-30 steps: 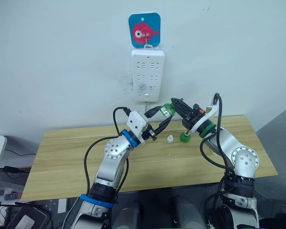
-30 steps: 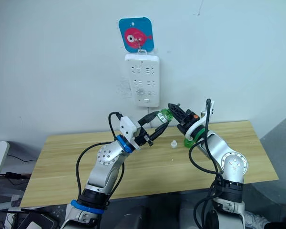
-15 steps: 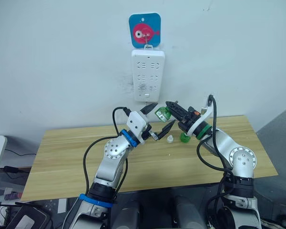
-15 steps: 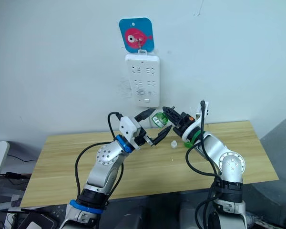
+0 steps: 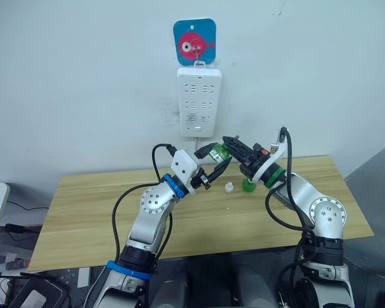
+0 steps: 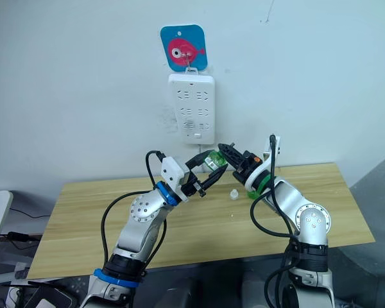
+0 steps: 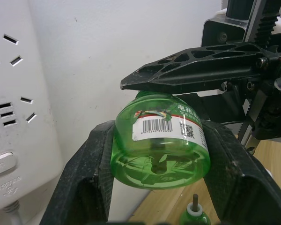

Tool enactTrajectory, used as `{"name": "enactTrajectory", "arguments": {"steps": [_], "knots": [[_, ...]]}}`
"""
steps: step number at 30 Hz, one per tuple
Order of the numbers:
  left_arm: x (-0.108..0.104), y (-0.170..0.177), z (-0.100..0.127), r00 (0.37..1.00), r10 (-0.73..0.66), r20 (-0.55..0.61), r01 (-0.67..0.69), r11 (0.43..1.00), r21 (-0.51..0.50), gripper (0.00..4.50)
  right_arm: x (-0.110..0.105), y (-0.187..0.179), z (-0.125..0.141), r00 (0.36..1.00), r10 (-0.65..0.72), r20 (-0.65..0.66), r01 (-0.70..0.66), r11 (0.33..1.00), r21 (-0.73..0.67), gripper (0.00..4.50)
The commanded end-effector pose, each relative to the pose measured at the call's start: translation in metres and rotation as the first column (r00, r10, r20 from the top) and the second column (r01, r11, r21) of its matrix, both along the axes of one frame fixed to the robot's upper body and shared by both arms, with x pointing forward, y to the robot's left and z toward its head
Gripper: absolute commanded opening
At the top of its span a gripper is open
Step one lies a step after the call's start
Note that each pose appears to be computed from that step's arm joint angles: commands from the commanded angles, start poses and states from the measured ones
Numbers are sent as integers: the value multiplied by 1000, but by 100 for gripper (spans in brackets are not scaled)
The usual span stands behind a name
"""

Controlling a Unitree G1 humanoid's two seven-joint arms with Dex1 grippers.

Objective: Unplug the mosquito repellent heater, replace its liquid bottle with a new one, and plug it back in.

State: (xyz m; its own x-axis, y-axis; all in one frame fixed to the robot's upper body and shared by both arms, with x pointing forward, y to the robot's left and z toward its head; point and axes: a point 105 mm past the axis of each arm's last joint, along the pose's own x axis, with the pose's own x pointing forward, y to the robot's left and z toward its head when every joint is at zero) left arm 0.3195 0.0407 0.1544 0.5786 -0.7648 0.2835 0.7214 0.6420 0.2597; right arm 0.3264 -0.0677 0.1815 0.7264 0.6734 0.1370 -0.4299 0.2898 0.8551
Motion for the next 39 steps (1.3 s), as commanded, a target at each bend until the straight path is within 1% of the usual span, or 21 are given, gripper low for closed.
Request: {"name": "enactTrajectory", "arguments": {"steps": [1, 4, 7, 9, 11, 13, 14, 15, 17, 18, 19, 21, 22, 24, 25, 26, 27, 30, 33, 35, 39], "knots": [[-6, -2, 12, 999, -18, 43, 19, 1000, -22, 223, -1, -4, 15, 999, -15, 52, 13, 999, 36, 85], [-5, -1, 12, 999, -16, 41, 17, 1000, -20, 223, -1, -3, 16, 998, -12, 55, 11, 999, 35, 85], [-4, -1, 11, 999, -11, 31, 12, 1000, -20, 223, -4, 0, 15, 998, 10, 65, -11, 1000, 5, 85], [-3, 1, 10, 1000, -14, 17, 14, 1000, -23, 223, -7, -1, 12, 996, 28, 82, -25, 999, -31, 160], [-2, 4, 9, 1000, -23, -4, 23, 999, -30, 223, -12, -11, 7, 992, 50, 118, -35, 992, -121, 222], [-2, 5, 6, 998, -48, -33, 47, 998, -32, 223, -16, -23, 3, 985, 73, 155, -40, 977, -208, 300], [-2, 5, 5, 997, -61, -48, 59, 998, -34, 223, -16, -32, 1, 984, 69, 163, -28, 970, -243, 331], [-2, 8, 3, 995, -74, -73, 71, 997, -38, 223, -16, -48, -5, 984, 45, 173, 10, 952, -306, 372], [-1, 13, 1, 991, -87, -98, 84, 996, -35, 223, -15, -80, -18, 983, -16, 185, 97, 894, -438, 447], [-1, 15, 1, 991, -89, -104, 86, 996, -35, 223, -14, -90, -23, 981, -34, 191, 124, 868, -481, 447], [-1, 16, 1, 990, -88, -107, 85, 996, -33, 223, -11, -106, -33, 977, -82, 199, 180, 816, -550, 447], [1, 20, 0, 990, -80, -116, 77, 996, -34, 223, -8, -133, -59, 967, -126, 222, 249, 658, -711, 447], [1, 21, 0, 990, -79, -119, 75, 997, -34, 223, -9, -145, -73, 965, -127, 231, 262, 559, -787, 447], [1, 22, -1, 989, -79, -123, 75, 997, -33, 223, -9, -157, -91, 964, -120, 238, 267, 440, -858, 447], [1, 22, -1, 989, -79, -124, 75, 997, -31, 223, -9, -162, -100, 965, -119, 235, 263, 390, -883, 447], [1, 22, -2, 989, -77, -126, 74, 997, -31, 223, -9, -165, -108, 967, -114, 226, 252, 355, -900, 447], [1, 21, -2, 989, -77, -129, 74, 997, -31, 223, -9, -168, -115, 970, -111, 218, 243, 327, -913, 447], [0, 20, -3, 987, -84, -134, 81, 996, -29, 223, -3, -177, -129, 968, -140, 209, 241, 274, -931, 447], [0, 18, -2, 987, -88, -133, 85, 996, -28, 223, 2, -179, -137, 970, -141, 200, 232, 279, -932, 447], [0, 19, -1, 987, -88, -132, 85, 996, -26, 223, 6, -185, -140, 967, -153, 204, 239, 265, -934, 447], [-2, 24, -2, 987, -82, -137, 81, 997, -13, 223, 8, -199, -148, 971, -159, 178, 216, 265, -940, 447]]}}
